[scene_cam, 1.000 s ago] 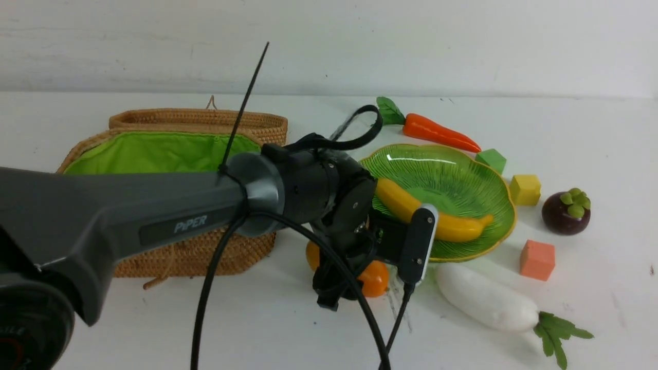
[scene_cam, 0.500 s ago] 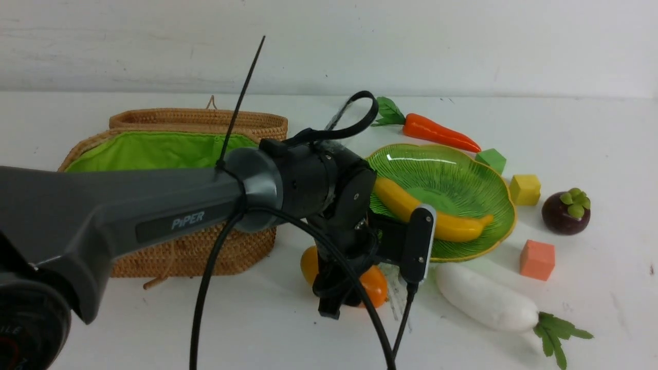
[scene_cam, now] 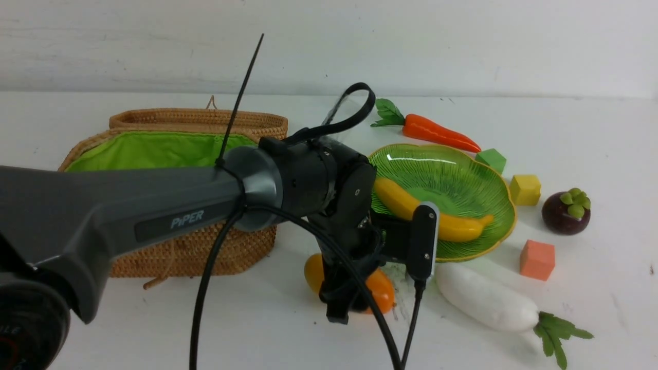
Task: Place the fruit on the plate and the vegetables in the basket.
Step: Grab the mango with your left arm and place it on the right plate
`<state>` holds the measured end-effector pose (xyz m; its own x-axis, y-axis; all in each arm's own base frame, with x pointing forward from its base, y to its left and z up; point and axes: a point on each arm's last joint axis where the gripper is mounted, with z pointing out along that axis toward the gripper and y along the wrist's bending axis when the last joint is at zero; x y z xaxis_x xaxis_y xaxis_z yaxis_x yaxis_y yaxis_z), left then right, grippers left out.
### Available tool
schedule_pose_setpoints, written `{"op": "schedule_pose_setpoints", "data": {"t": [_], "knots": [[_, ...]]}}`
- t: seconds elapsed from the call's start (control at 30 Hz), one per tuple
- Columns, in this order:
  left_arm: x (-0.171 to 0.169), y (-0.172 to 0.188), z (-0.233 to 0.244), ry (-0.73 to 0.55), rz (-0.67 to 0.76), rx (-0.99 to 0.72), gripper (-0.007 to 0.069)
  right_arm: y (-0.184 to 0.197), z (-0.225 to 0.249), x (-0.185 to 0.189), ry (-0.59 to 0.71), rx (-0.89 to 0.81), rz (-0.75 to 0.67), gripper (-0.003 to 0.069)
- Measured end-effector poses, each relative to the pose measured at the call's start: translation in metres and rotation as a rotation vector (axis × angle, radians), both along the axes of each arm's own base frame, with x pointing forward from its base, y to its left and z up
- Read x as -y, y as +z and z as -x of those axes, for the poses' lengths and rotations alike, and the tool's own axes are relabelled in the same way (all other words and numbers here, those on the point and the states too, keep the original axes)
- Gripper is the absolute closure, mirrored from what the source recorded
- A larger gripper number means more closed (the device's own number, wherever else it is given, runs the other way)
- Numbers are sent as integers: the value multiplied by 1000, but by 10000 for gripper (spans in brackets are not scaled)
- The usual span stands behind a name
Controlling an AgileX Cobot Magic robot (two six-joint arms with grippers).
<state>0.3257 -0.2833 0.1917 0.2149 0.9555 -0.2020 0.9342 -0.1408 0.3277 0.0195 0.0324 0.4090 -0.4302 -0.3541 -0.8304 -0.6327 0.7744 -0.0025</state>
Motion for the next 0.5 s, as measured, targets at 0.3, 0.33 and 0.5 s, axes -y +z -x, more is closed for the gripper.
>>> {"op": "schedule_pose_setpoints", "data": {"t": [0.3,0.33,0.5], "knots": [[0,-11,8,27,-8,-102,-42,0,0,0,4,-2,-5,423],[0,-12,8,28,-7,-104,-40,0,0,-1,5,-2,-6,423],[1,-24,7,31,-26,-129,20,0,0,-1,5,-3,-7,423]]}}
